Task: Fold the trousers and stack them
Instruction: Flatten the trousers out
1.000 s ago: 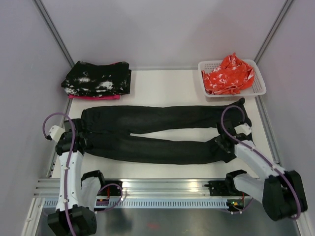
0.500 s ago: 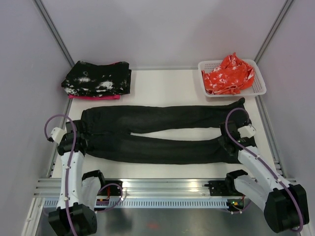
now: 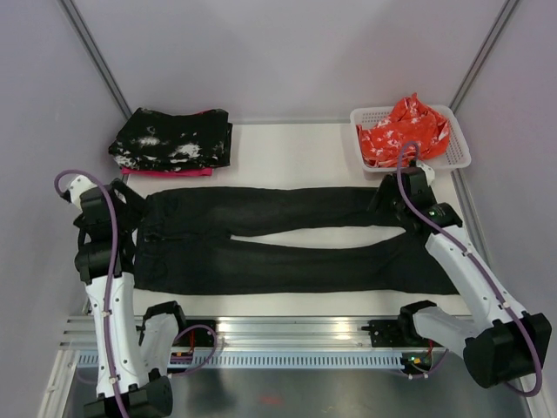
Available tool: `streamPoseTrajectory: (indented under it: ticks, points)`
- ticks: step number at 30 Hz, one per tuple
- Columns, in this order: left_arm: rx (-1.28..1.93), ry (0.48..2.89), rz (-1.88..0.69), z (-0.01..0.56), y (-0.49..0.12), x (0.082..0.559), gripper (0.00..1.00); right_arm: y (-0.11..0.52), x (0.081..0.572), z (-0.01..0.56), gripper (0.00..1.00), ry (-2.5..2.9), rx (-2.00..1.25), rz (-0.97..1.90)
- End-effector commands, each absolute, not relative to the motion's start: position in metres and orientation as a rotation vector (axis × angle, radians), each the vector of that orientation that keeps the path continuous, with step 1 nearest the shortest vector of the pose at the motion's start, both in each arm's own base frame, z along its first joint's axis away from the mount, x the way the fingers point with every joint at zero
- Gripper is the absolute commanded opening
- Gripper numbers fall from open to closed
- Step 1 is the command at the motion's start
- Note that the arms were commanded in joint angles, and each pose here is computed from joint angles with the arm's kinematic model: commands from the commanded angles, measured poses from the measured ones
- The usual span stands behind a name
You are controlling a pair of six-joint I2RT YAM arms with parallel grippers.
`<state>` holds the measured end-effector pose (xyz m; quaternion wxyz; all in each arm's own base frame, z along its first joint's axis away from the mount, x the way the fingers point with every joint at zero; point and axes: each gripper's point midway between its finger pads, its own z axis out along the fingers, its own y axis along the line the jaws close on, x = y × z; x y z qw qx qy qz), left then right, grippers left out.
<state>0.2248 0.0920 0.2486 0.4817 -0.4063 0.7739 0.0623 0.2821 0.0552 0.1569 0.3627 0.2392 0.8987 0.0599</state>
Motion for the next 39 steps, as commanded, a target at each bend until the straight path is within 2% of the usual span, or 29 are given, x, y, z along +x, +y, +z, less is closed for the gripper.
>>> streamPoseTrajectory:
  ticks: [1, 4, 5, 9, 12, 15, 17, 19, 20, 21, 24, 33, 36, 37, 39]
  points:
    - [-0.606, 2.003, -0.133, 0.254, 0.042, 0.261, 0.87, 0.119, 0.294, 0.174, 0.71, 2.329, 0.208, 0.4]
    - [-0.62, 2.077, -0.397, 0.22, 0.008, 0.279, 0.75, 0.18, 0.292, 0.167, 0.63, 2.306, -0.054, 0.571]
    - [-0.643, 2.115, -0.426, 0.2, 0.003, 0.282, 0.73, 0.195, 0.295, 0.161, 0.58, 2.286, -0.148, 0.564]
    - [-0.707, 2.18, -0.387, 0.164, 0.001, 0.277, 0.68, 0.26, 0.276, 0.142, 0.58, 2.212, -0.548, 0.551]
    - [-0.752, 2.197, -0.414, 0.149, -0.003, 0.27, 0.48, 0.296, 0.267, 0.123, 0.58, 2.187, -0.699, 0.629]
    - [-0.775, 2.229, -0.444, 0.134, -0.011, 0.262, 0.37, 0.316, 0.264, 0.098, 0.55, 2.204, -0.797, 0.636]
    - [-0.818, 2.259, -0.441, 0.119, -0.013, 0.255, 0.25, 0.327, 0.264, 0.082, 0.52, 2.235, -0.839, 0.628]
    - [-0.858, 2.272, -0.436, 0.108, -0.013, 0.251, 0.24, 0.343, 0.257, 0.071, 0.51, 2.244, -0.904, 0.649]
    - [-0.895, 2.283, -0.43, 0.099, -0.014, 0.247, 0.16, 0.347, 0.253, 0.067, 0.51, 2.244, -0.924, 0.65]
    - [-0.911, 2.284, -0.43, 0.096, -0.013, 0.246, 0.12, 0.353, 0.247, 0.064, 0.51, 2.238, -0.953, 0.647]
    - [-0.929, 2.301, -0.426, 0.086, -0.014, 0.242, 0.07, 0.363, 0.244, 0.05, 0.51, 2.244, -0.998, 0.629]
    - [-0.927, 2.325, -0.371, 0.073, -0.008, 0.235, 0.07, 0.371, 0.247, 0.032, 0.51, 2.281, -1.01, 0.605]
    - [-0.939, 2.33, -0.374, 0.07, -0.009, 0.234, 0.07, 0.366, 0.254, 0.021, 0.32, 2.306, -0.98, 0.534]
    - [-0.946, 2.326, -0.36, 0.069, -0.007, 0.234, 0.07, 0.363, 0.259, 0.018, 0.19, 2.315, -0.965, 0.495]
    - [-0.957, 2.326, -0.33, 0.068, -0.003, 0.233, 0.06, 0.353, 0.273, 0.012, 0.1, 2.327, -0.909, 0.368]
